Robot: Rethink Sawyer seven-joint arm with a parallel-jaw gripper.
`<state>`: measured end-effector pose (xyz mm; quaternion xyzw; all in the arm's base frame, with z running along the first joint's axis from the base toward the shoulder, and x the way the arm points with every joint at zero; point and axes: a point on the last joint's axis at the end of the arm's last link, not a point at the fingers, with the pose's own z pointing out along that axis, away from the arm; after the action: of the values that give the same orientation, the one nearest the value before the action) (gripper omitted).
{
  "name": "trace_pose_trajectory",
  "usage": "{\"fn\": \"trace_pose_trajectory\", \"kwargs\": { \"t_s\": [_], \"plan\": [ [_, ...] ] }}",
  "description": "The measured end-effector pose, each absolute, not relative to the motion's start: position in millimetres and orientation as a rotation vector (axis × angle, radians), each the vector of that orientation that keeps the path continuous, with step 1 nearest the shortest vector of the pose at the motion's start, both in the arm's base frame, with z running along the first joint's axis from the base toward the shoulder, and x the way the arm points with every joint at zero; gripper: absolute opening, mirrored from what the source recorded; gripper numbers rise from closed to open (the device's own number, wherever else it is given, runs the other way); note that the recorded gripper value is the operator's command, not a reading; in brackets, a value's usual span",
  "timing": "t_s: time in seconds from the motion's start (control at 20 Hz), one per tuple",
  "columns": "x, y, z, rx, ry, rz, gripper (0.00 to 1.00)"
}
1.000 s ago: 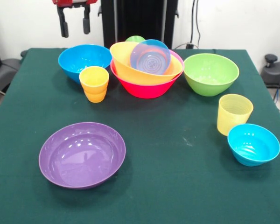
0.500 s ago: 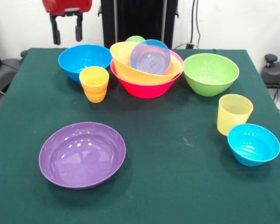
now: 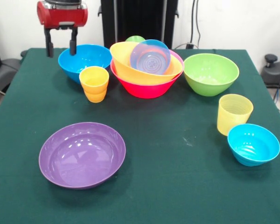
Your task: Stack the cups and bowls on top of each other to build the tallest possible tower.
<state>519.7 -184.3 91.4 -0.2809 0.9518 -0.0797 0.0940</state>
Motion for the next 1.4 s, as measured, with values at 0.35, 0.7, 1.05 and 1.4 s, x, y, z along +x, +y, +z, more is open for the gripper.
{"fn": "trace_pose_trajectory", "kwargs": {
  "t_s": [0.35,0.7,1.05,1.4],
  "plan": [
    [531.1,-181.4,75.7,-0.815,2.802,-0.243,1.0],
    [540.9,-178.2,64.1,-0.841,2.794,-0.234,1.0],
    [551.6,-172.7,51.7,-0.885,2.784,-0.225,1.0],
    [556.3,-168.0,47.0,-0.904,2.778,-0.221,1.0]
  ]
}}
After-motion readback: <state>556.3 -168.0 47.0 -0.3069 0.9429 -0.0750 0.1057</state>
